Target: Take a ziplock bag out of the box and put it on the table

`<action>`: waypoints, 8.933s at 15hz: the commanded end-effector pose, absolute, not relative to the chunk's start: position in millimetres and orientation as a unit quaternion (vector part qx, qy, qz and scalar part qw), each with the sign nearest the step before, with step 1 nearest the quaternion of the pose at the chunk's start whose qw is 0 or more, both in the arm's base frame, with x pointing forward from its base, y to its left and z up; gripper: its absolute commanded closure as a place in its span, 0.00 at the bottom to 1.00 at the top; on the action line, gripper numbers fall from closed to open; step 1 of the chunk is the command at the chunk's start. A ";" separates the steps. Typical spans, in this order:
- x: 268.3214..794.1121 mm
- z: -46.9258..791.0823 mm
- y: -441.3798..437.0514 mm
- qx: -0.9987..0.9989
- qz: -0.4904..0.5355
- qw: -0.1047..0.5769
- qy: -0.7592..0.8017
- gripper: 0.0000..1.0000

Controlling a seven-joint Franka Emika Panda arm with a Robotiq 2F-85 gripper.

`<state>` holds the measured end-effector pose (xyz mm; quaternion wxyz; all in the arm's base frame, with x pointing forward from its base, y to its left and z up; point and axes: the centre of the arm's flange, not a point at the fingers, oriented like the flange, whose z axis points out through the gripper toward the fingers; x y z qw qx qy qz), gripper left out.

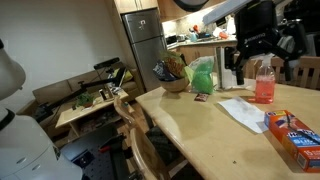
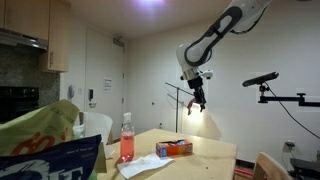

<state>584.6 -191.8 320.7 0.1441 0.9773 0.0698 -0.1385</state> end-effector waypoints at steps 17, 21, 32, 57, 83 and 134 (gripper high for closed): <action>605.2 209.5 -158.8 0.928 -0.151 0.070 0.333 0.00; 596.8 200.9 -158.9 0.930 -0.159 0.072 0.324 0.00; 617.2 151.2 -165.1 0.907 -0.175 0.060 0.378 0.00; 642.1 135.1 -191.9 0.913 -0.110 0.089 0.383 1.00; 658.5 106.6 -216.9 0.933 -0.047 0.163 0.318 1.00; 678.6 84.5 -168.6 0.888 -0.112 0.230 0.382 1.00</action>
